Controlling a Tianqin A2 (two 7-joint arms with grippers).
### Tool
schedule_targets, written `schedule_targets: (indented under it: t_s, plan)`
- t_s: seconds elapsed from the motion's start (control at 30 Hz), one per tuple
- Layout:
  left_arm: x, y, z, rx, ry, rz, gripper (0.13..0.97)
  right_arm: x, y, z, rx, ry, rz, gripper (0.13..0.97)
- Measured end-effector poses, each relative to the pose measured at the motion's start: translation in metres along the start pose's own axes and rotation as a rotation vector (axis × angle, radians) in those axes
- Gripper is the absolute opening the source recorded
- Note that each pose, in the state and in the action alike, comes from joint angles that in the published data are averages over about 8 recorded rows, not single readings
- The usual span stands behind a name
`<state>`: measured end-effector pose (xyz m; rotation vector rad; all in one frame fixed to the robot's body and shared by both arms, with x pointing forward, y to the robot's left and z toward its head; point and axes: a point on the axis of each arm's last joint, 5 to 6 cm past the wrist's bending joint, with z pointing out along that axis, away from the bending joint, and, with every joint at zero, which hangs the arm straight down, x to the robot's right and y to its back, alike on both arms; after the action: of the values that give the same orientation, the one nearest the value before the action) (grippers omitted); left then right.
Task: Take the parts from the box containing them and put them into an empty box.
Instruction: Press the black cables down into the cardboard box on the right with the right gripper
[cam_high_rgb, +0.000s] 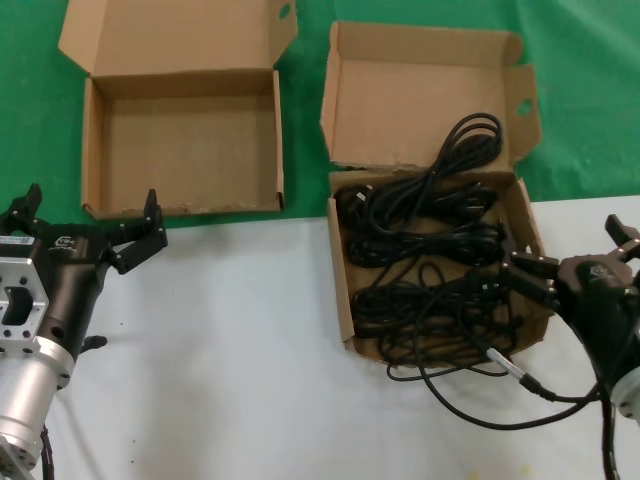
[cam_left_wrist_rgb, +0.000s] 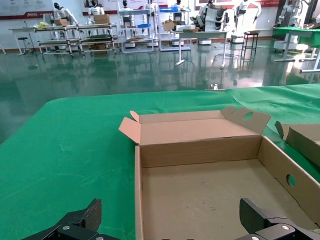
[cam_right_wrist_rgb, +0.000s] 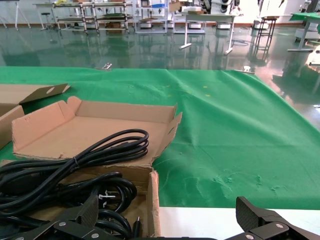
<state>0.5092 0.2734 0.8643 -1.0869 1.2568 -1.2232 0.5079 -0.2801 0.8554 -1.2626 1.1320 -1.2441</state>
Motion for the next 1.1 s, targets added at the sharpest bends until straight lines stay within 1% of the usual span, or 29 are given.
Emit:
schedule_targets:
  t_s: [0.5,0.83,0.97,1.1]
  plan:
    - [0.0,0.0,0.0,0.0,0.0,0.0,0.966,0.0,0.0,0.0,0.0,0.0,0.0,0.966]
    - [0.0,0.0,0.0,0.0,0.0,0.0,0.951,0.0,0.0,0.0,0.001,-0.001,-0.001,0.966]
    - [0.0,0.0,0.0,0.0,0.0,0.0,0.918,0.002,-0.005,-0.002,0.007,-0.009,-0.009,0.966]
    - [0.0,0.0,0.0,0.0,0.0,0.0,0.894,0.006,-0.019,-0.004,0.025,-0.038,-0.052,0.966]
